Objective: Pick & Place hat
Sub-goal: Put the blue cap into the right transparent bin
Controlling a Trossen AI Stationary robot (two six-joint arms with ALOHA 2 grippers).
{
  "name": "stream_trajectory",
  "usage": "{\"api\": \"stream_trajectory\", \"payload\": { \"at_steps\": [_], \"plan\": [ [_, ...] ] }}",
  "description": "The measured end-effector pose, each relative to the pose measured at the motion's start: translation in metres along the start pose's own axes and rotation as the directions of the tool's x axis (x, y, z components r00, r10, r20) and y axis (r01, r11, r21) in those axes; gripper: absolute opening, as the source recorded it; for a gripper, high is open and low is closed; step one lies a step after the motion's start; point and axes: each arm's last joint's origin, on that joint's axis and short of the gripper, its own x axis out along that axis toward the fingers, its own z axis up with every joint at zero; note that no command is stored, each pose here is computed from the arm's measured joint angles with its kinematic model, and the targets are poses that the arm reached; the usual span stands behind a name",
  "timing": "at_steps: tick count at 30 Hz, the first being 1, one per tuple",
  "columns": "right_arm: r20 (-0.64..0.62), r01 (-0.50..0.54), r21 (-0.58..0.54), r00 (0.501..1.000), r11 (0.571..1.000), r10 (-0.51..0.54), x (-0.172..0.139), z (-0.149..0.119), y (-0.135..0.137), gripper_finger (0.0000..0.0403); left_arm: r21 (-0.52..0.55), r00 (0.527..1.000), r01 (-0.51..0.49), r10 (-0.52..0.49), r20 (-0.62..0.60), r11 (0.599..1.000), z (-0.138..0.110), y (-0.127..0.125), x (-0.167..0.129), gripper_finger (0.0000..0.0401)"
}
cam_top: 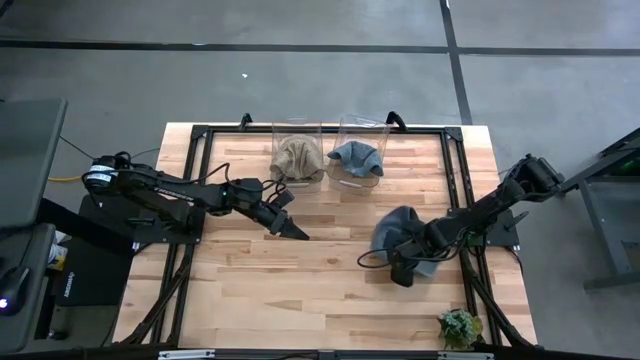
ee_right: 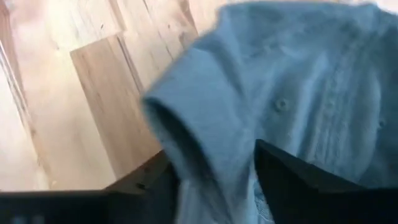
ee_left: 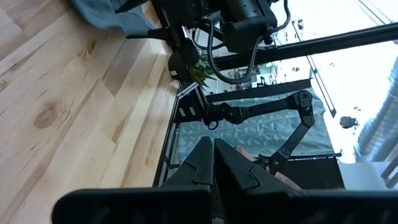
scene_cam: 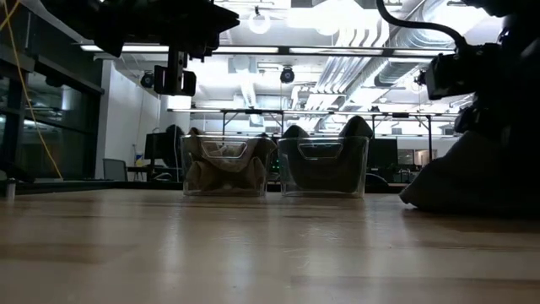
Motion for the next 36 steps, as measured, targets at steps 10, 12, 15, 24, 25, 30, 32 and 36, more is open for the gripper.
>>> {"api": "stream_trajectory", "payload": {
  "at_steps": [10, 12, 15, 24, 25, 30, 32, 36],
  "plan": [
    [0.07, -0.021, -0.052, 0.997, 0.998, 0.025, 0.0, 0.005, 0.004, 0.0017, -0.01, 1.0, 0.0, 0.0, 0.001, 1.0, 0.0, 0.0, 0.0, 0.0],
    [0.075, -0.022, -0.058, 0.997, 0.998, 0.026, -0.002, 0.006, 0.005, 0.0013, -0.014, 1.0, -0.001, 0.001, 0.002, 1.0, 0.0, 0.0, 0.0, 0.0],
    [0.106, -0.016, -0.053, 0.994, 0.998, 0.022, -0.007, 0.012, 0.009, 0.0013, -0.035, 1.0, -0.002, 0.002, 0.008, 0.999, 0.0, 0.0, 0.0, 0.0],
    [0.257, 0.147, -0.125, 0.96, 0.981, -0.111, -0.053, 0.042, 0.025, 0.0013, -0.2, 0.996, -0.009, 0.027, 0.088, 0.98, 0.003, 0.001, 0.0, 0.0],
    [0.277, 0.173, -0.135, 0.952, 0.976, -0.13, -0.059, 0.046, 0.026, 0.0013, -0.224, 0.994, -0.008, 0.033, 0.108, 0.975, 0.003, 0.001, 0.0, 0.0],
    [0.354, 0.295, -0.165, 0.908, 0.941, -0.223, -0.093, 0.06, 0.03, 0.0013, -0.286, 0.981, 0.0, 0.055, 0.186, 0.958, 0.006, 0.001, -0.001, 0.0],
    [0.393, 0.339, -0.17, 0.885, 0.925, -0.252, -0.105, 0.065, 0.032, 0.0013, -0.301, 0.977, 0.01, 0.055, 0.206, 0.954, 0.006, 0.001, -0.001, 0.0],
    [0.472, 0.437, -0.186, 0.826, 0.88, -0.31, -0.124, 0.074, 0.033, 0.0013, -0.301, 0.969, 0.088, -0.012, 0.247, 0.95, 0.009, -0.006, -0.001, 0.0]
  ]
}}
